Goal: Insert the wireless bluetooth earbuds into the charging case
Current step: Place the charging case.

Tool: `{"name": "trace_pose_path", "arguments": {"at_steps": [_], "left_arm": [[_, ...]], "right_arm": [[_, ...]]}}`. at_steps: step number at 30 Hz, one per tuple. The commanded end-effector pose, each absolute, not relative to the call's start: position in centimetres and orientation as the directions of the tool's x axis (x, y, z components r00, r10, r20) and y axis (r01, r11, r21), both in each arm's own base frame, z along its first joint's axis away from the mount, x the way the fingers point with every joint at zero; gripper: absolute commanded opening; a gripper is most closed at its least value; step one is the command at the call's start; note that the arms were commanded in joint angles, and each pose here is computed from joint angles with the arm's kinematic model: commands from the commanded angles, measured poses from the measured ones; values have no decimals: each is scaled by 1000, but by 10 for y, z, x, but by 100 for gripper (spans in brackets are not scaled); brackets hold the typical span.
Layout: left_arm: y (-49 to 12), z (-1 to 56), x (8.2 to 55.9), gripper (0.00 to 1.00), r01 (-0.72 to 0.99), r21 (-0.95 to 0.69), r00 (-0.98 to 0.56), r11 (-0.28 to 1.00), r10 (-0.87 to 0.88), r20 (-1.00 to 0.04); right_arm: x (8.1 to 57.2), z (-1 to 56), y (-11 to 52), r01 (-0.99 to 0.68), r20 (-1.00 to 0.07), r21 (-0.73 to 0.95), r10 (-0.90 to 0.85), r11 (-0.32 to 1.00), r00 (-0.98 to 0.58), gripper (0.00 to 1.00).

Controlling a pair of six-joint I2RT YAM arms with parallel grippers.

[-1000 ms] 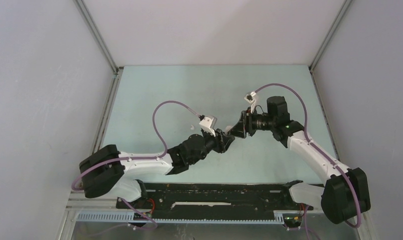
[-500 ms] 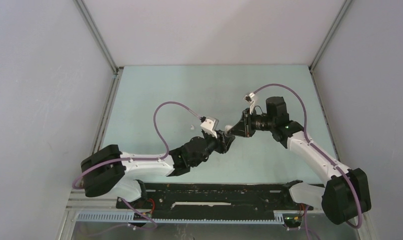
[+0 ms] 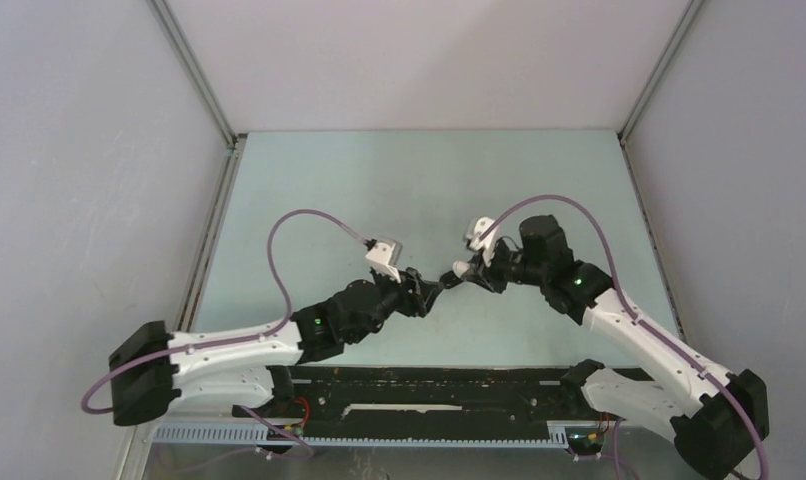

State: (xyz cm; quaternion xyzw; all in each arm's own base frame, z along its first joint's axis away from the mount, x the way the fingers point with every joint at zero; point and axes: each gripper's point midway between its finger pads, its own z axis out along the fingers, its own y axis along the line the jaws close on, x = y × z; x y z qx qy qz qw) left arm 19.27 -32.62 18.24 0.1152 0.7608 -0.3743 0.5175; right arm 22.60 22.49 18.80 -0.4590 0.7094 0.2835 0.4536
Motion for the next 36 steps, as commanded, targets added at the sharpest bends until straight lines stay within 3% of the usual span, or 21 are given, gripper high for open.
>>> {"name": "trace_pose_path", "arguments": {"at_steps": [1,8,11,15,19,22,26,27,32,34,36], "left_arm": [[-265,175,204,65,353,-404,-429,844,-237,-872],[-196,167,214,71,133,-406,-328,904,-346,-879],[-187,167,215,76,124,-390,-309,913,-338,-889],[-183,167,218,90,99,-368,-320,925,-321,-892],[-183,158,222,93,89,-348,-366,933,-295,-883],[-183,154,223,93,83,-340,-375,937,-287,-882],[-180,153,225,93,76,-347,-371,935,-296,-880],[-181,154,224,93,78,-357,-374,931,-305,-876],[-190,155,222,92,110,-388,-391,915,-319,-863],[-196,152,222,92,124,-396,-405,910,-318,-857],[-206,147,221,92,150,-408,-428,901,-313,-848]], "right_arm": [[230,132,199,-871,-672,-378,-741,314,25,0],[224,45,158,-806,-281,-571,-960,156,14,0],[228,33,153,-777,-176,-622,-984,97,18,0],[218,18,162,-778,-85,-628,-993,-6,76,1],[197,0,167,-834,-24,-549,-996,-54,81,35],[178,-1,169,-905,-59,-425,-998,-8,36,47],[165,27,179,-951,-212,-306,-977,51,15,89],[163,38,181,-961,-261,-271,-965,63,10,95],[183,141,195,-961,-664,-144,-743,237,-84,100],[190,163,190,-960,-734,-77,-667,268,-128,100],[188,170,183,-980,-776,-37,-623,193,-94,100]]}}
